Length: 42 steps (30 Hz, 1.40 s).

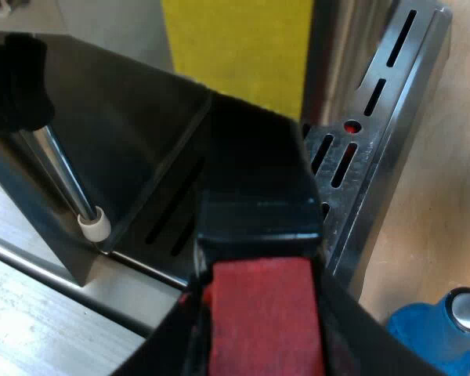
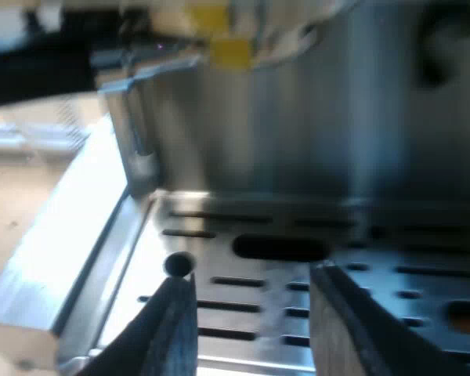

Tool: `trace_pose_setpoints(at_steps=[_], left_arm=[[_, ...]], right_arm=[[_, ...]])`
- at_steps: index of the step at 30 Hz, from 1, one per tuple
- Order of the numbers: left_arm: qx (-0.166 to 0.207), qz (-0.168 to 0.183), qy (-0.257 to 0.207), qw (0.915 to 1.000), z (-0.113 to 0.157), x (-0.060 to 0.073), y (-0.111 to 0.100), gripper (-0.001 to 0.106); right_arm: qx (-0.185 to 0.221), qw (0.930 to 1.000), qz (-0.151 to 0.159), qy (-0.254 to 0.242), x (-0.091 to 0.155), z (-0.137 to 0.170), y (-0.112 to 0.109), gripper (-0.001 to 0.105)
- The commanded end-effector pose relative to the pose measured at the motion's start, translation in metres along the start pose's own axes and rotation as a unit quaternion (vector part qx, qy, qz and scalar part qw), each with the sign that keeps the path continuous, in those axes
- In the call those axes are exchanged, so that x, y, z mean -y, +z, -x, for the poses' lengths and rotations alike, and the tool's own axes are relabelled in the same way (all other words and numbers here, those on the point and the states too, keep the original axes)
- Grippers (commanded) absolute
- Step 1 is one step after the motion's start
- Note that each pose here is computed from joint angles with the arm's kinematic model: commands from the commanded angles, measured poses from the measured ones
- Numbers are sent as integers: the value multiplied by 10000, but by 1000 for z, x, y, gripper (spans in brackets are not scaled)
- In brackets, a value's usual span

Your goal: Put the handle in the coffee machine

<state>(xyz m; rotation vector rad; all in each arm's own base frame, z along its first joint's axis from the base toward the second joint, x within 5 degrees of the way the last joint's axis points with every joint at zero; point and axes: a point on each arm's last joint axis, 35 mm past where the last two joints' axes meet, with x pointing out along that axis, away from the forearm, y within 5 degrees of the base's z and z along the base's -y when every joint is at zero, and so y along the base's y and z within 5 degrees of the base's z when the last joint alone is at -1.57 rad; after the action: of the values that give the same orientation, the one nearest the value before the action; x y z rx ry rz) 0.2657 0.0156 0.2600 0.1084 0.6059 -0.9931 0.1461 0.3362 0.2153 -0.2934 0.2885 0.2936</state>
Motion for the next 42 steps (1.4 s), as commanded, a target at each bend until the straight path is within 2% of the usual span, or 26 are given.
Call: trace_pose_setpoints(at_steps=[1,3,6,9,12,17,23,27,32,34,36,39,42], left_arm=[[642,-290,-345,9969,10,7,16,0],[642,-290,-345,9969,10,7,16,0],[634,-290,-337,9970,10,7,16,0],[634,-290,-337,9970,10,7,16,0],[634,-290,-337,9970,10,7,16,0],[634,-290,-337,9970,10,7,16,0],[634,-290,-337,9970,10,7,16,0],[630,-280,-341,9970,10,7,16,0],[622,-263,-348,9971,10,7,16,0],[622,-263,-348,9971,10,7,16,0],[622,-263,-348,9971,10,7,16,0],[630,-264,-356,9970,10,7,16,0],[625,-252,-361,9971,10,8,16,0]], right_arm=[[23,9997,-79,241,-2,-8,-1,36],[59,9997,-111,210,-3,-14,-3,36],[274,9996,90,21,-3,-37,-9,36],[450,9989,137,57,-3,-45,-9,36],[650,9973,331,-18,-4,-53,-11,36],[946,9953,109,-178,-4,-65,-14,36],[1173,9926,41,-308,-4,-76,-18,36],[1219,9907,244,-545,-3,-89,-15,36],[1210,9887,273,-848,1,-97,-8,36],[1188,9870,285,-1040,4,-98,-7,32],[1237,9853,151,-1168,7,-99,-5,24],[1329,9861,130,-991,7,-101,-1,17],[1410,9874,174,-704,8,-104,1,17]])
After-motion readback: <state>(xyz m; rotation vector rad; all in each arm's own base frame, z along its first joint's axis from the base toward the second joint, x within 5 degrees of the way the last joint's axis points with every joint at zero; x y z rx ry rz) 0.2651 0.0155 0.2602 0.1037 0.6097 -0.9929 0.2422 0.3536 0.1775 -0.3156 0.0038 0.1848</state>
